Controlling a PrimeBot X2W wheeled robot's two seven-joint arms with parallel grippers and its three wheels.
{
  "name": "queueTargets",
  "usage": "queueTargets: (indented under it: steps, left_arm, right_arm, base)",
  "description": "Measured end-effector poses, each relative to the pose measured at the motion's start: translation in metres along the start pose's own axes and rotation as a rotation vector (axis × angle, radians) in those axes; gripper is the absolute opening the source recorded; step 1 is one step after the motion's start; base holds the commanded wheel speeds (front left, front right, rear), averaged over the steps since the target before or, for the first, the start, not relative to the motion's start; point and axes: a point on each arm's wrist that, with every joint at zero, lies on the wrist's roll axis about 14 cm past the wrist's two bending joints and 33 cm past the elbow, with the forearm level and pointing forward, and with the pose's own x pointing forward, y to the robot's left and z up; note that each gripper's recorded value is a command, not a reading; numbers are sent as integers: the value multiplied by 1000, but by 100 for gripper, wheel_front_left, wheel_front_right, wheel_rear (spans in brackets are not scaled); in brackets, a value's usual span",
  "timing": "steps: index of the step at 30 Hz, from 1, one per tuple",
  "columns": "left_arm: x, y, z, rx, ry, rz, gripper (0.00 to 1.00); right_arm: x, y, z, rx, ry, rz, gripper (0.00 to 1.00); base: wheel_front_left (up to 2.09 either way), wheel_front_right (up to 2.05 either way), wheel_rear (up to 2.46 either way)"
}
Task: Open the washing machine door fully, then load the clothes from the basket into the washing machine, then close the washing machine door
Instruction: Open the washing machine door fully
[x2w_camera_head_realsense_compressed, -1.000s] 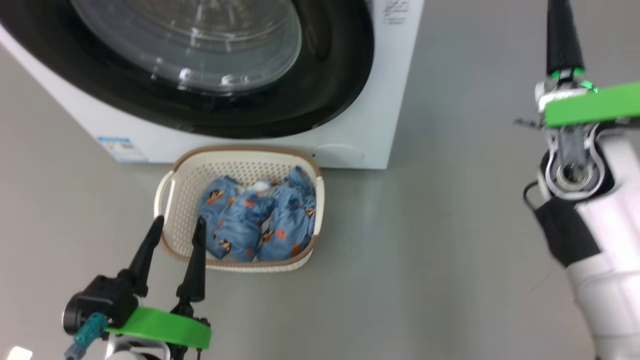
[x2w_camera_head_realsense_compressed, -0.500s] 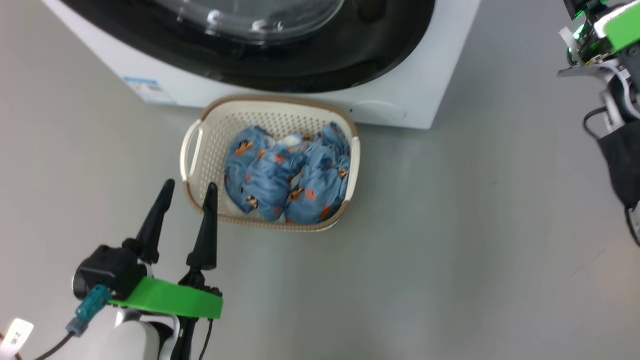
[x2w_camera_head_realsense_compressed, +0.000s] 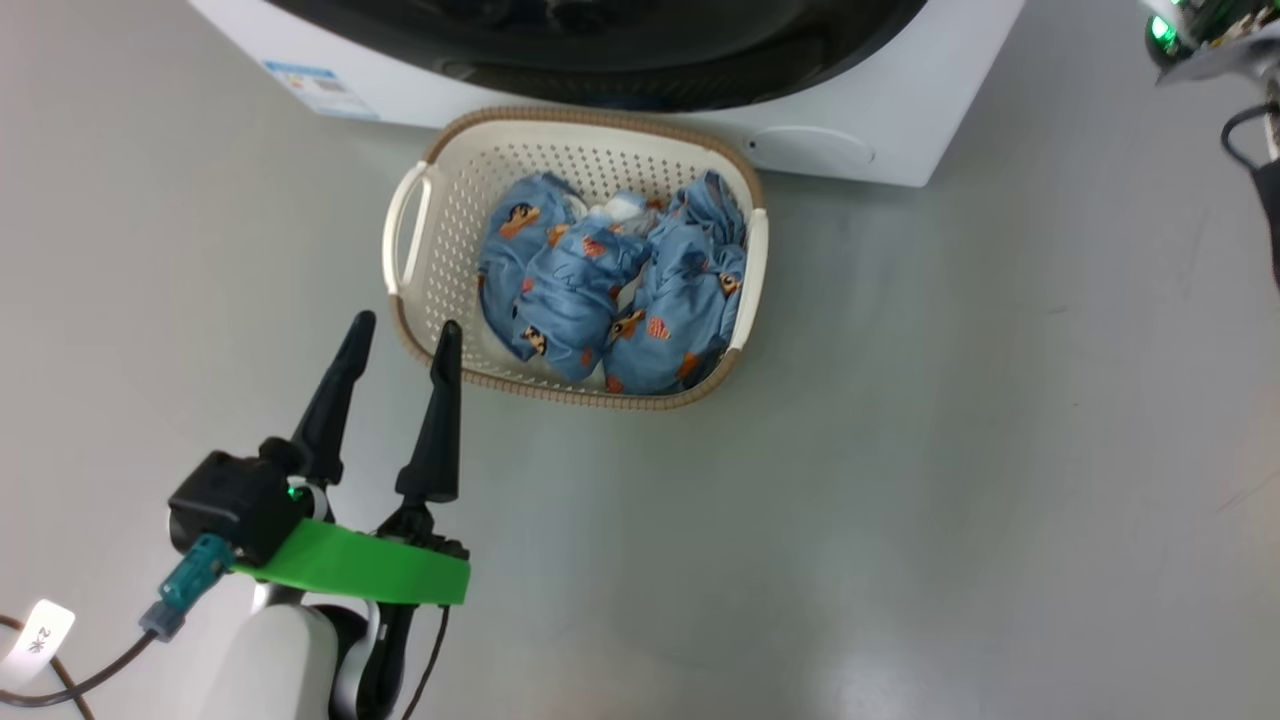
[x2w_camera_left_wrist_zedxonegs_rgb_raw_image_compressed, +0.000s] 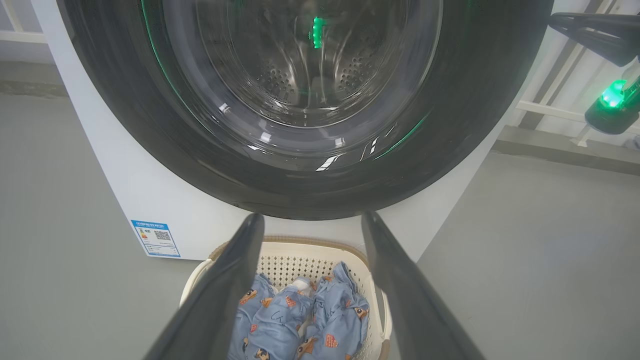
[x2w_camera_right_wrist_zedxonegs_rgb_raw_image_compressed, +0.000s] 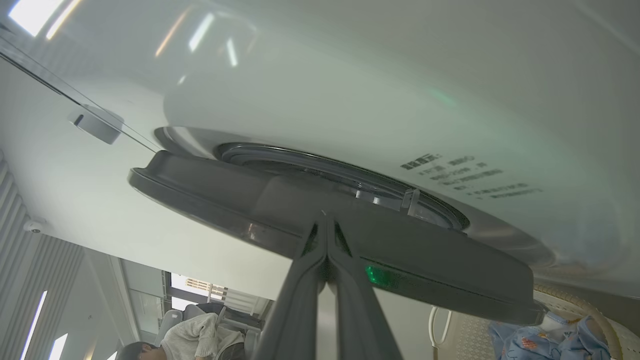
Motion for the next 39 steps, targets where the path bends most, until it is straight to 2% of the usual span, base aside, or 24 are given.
queueTargets:
  steps: [12,24,39]
  left_arm:
    - [3,7,-10,-2,26,15,100]
    - [5,4,-3,-4,8,6,100]
    - [-5,-9,14,2,-29,-23,100]
  right_arm:
    - [30,-12,-4,-15,50,6,0]
    - [35,-6,-15,-40,97,11,0]
    - [6,19,-81,-93,274,22,0]
  base:
    - [0,0,0]
    - [0,0,0]
    - [0,0,0]
